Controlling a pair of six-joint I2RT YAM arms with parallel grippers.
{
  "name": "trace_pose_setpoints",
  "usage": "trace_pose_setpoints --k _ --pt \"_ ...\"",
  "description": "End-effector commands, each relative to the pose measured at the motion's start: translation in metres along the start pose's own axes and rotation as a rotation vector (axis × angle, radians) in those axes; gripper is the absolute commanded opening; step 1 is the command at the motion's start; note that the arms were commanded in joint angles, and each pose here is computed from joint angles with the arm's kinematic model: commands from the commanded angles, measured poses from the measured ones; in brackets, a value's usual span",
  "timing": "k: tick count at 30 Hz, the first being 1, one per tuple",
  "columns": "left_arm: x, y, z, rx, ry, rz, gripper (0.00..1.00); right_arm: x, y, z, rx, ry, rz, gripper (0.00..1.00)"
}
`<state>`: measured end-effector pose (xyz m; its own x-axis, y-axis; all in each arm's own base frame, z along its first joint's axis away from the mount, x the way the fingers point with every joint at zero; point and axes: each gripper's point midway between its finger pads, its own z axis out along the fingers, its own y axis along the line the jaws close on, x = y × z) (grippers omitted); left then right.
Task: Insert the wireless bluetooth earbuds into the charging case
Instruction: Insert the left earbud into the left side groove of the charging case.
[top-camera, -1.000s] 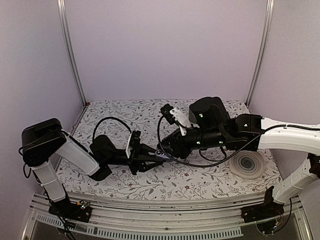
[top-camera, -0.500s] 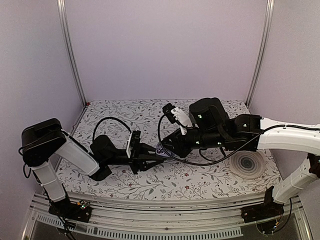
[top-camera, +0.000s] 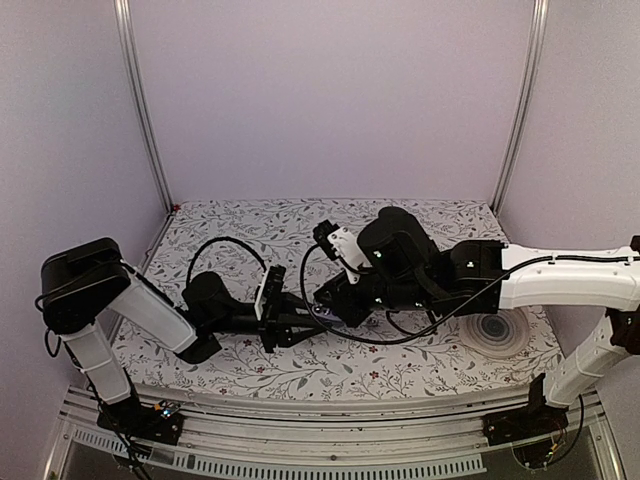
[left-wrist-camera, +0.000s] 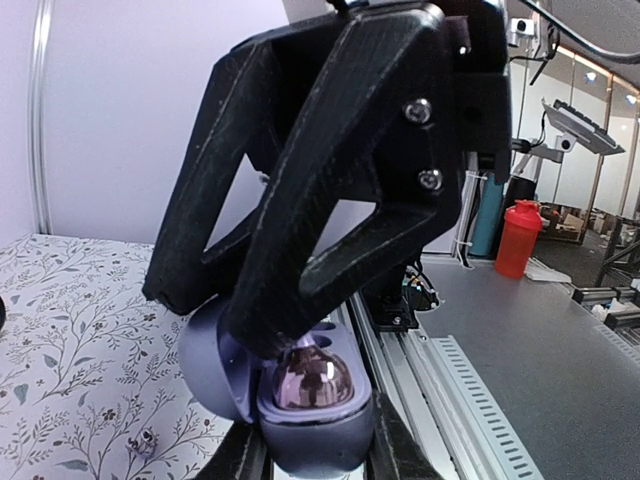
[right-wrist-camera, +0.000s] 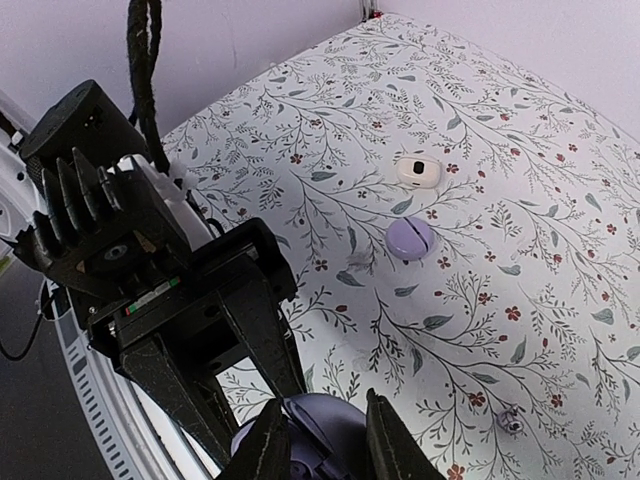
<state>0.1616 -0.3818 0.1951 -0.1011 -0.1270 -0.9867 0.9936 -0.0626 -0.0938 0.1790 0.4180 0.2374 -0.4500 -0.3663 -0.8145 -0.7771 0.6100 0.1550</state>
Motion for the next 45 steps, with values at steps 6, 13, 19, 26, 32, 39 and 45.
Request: trace_pose_setpoints --k 6,13,19,26,32,39,45 --pt "-0.052 0.001 -0.004 -0.042 -0.139 0.125 0.00 0.058 0.010 0.021 0.065 0.187 -0.122 0.31" --pt "-0.052 0.003 -0.005 -0.054 -0.129 0.141 0.00 0.056 0.009 0.020 0.073 0.190 -0.111 0.36" --pt "-0.058 0.003 -0.010 -0.081 -0.149 0.172 0.00 0.058 0.012 0.022 0.053 0.214 -0.098 0.41" --pt "-0.071 0.005 -0.015 -0.129 -0.166 0.244 0.00 0.058 -0.001 0.023 0.105 0.231 -0.054 0.44" --pt "-0.045 0.012 -0.016 -0.149 -0.106 0.204 0.00 0.002 -0.020 0.002 0.044 0.104 0.069 0.61" --pt "-0.015 0.024 -0.032 -0.232 -0.101 0.144 0.00 -0.037 -0.054 -0.026 0.016 0.008 0.177 0.67" --pt "0.001 0.038 -0.045 -0.341 -0.077 0.132 0.00 0.024 -0.119 -0.013 0.125 0.138 0.343 0.59"
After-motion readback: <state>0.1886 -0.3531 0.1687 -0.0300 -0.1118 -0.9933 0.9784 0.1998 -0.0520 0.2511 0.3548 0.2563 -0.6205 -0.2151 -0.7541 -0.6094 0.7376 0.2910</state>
